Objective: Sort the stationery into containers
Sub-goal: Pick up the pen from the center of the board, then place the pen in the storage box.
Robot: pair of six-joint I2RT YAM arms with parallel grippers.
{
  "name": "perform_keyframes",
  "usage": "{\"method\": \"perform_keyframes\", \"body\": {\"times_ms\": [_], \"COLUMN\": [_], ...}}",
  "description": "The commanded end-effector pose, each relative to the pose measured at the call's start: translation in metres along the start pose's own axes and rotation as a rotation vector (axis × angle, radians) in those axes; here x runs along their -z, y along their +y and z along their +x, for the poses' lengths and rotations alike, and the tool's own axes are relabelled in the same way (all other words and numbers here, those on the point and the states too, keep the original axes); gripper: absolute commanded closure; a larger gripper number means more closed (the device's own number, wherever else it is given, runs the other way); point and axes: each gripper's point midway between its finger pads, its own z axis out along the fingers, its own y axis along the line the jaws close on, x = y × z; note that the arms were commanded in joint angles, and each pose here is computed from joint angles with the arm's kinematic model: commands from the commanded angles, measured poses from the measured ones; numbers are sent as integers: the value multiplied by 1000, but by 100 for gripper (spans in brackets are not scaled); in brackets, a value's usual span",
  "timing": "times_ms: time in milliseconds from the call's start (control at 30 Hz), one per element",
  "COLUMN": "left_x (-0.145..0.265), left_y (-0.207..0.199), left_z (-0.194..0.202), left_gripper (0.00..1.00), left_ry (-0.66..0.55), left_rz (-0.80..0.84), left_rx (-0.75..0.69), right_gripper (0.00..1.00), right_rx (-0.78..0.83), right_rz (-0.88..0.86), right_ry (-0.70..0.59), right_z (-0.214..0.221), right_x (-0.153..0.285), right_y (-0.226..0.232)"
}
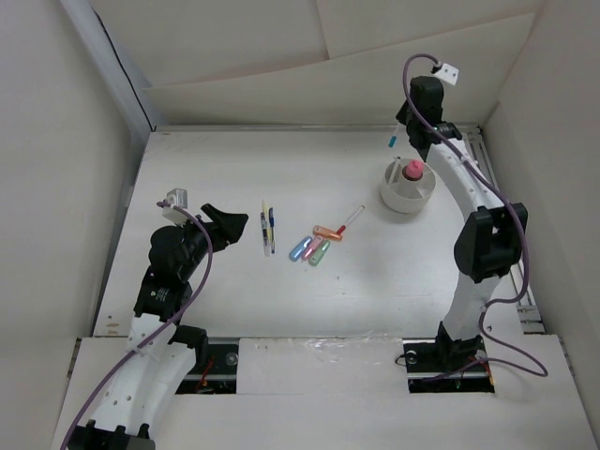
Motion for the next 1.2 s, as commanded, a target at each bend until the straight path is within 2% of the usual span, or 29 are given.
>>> {"method": "perform_keyframes", "body": {"times_ms": [0, 167, 300, 500, 767, 1167], "left_x": [0, 0, 0, 0, 0, 0], "left_y": [-5, -5, -5, -5, -5, -5], "left_z": [-9, -9, -9, -9, -9, -9], "left_gripper": [33, 33, 33, 33, 33, 33], "left_ry": [-40, -40, -40, -40, -40, -40], "left_rz": [28, 28, 28, 28, 28, 28], "left_rx": [-8, -8, -8, -8, -8, -8], "right_gripper": [100, 100, 100, 100, 100, 100], "right_rx": [21, 102, 138, 184, 247, 275], "right_rz": [120, 247, 284, 320, 342, 389], "right_ry": [-172, -224, -248, -233, -168, -162], "right_z": [-43, -51, -52, -28, 25, 45], "right_x": [3, -12, -19, -24, -29, -23], "right_y": [-13, -30, -35, -39, -39, -42]}}
